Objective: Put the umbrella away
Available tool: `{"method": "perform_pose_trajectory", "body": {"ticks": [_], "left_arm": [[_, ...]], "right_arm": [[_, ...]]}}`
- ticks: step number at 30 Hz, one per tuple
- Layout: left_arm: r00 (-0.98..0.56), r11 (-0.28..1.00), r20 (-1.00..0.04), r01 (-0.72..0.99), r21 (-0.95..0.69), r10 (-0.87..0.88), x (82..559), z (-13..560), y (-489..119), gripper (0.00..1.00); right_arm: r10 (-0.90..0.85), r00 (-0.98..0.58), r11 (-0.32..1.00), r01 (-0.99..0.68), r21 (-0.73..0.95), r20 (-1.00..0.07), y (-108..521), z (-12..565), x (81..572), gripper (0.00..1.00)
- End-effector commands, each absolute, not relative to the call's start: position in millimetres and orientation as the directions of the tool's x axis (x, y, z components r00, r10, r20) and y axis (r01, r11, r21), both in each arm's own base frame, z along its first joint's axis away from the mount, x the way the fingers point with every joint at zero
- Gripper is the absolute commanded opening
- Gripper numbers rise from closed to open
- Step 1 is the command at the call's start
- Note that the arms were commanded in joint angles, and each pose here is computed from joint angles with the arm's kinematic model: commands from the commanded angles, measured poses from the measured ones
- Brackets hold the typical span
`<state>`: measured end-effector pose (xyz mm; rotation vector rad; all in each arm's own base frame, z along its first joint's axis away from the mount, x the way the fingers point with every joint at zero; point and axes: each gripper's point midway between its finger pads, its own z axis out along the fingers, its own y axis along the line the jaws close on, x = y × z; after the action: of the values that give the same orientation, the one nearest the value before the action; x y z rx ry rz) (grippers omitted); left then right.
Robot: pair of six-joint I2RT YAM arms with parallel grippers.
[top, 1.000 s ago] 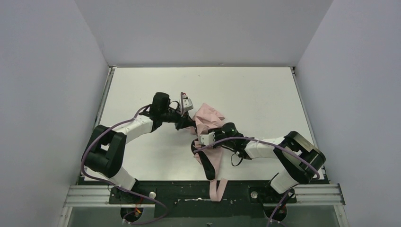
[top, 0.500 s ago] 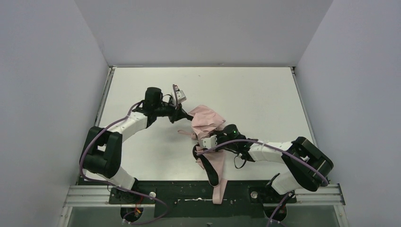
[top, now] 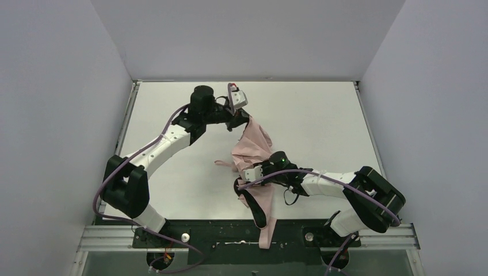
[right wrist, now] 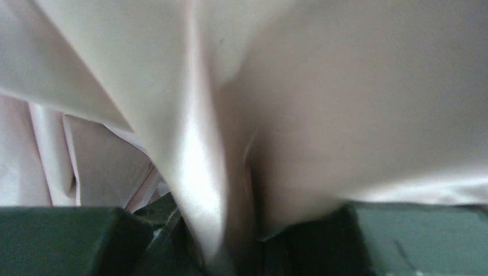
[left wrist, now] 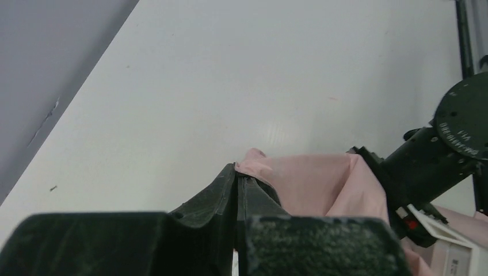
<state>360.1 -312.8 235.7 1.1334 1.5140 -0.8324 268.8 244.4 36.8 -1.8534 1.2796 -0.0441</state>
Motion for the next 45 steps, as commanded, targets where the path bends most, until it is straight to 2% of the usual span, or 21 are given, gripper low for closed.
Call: {"method": "perform_pose_trajectory", "body": {"ticks": [1,8,13,20,33,39,45], "left_arm": [[0.001,0.237,-0.975,0.97,0.055,0.222,341.7,261.2,-334.6,0.0],[-0.078,0.124,-0.974,0.991,-0.052,0.212,301.9,258.9,-332.6,0.01],[-0.147,0.151,-0.952,0.982,-0.109,0.268,289.6,224.5,-320.9,0.06],[-0.214,0.157,-0.935,0.972,-0.175,0.281,265.1,186.8,-324.7,0.05],[-0.323,0.136,-0.864,0.946,-0.293,0.385,229.7,117.7,-341.2,0.03],[-0.314,0.132,-0.807,0.949,-0.287,0.5,213.8,88.6,-334.2,0.02],[-0.3,0.126,-0.799,0.953,-0.276,0.521,203.6,81.2,-332.6,0.02]], "right_arm": [[-0.784,0.467,-0.145,-0.779,-0.609,-0.41,243.9,26.4,258.7,0.13],[-0.793,0.465,-0.154,-0.778,-0.61,-0.393,241.5,22.9,258.8,0.13],[-0.797,0.471,-0.152,-0.762,-0.629,-0.378,240.8,26.6,262.7,0.14],[-0.791,0.475,-0.14,-0.754,-0.642,-0.385,246.0,29.7,263.5,0.25],[-0.772,0.493,-0.115,-0.729,-0.674,-0.401,254.7,47.9,259.6,0.54],[-0.757,0.5,-0.099,-0.724,-0.683,-0.421,251.8,75.3,243.2,0.59],[-0.742,0.464,-0.05,-0.758,-0.65,-0.484,238.7,102.3,211.8,0.59]]}}
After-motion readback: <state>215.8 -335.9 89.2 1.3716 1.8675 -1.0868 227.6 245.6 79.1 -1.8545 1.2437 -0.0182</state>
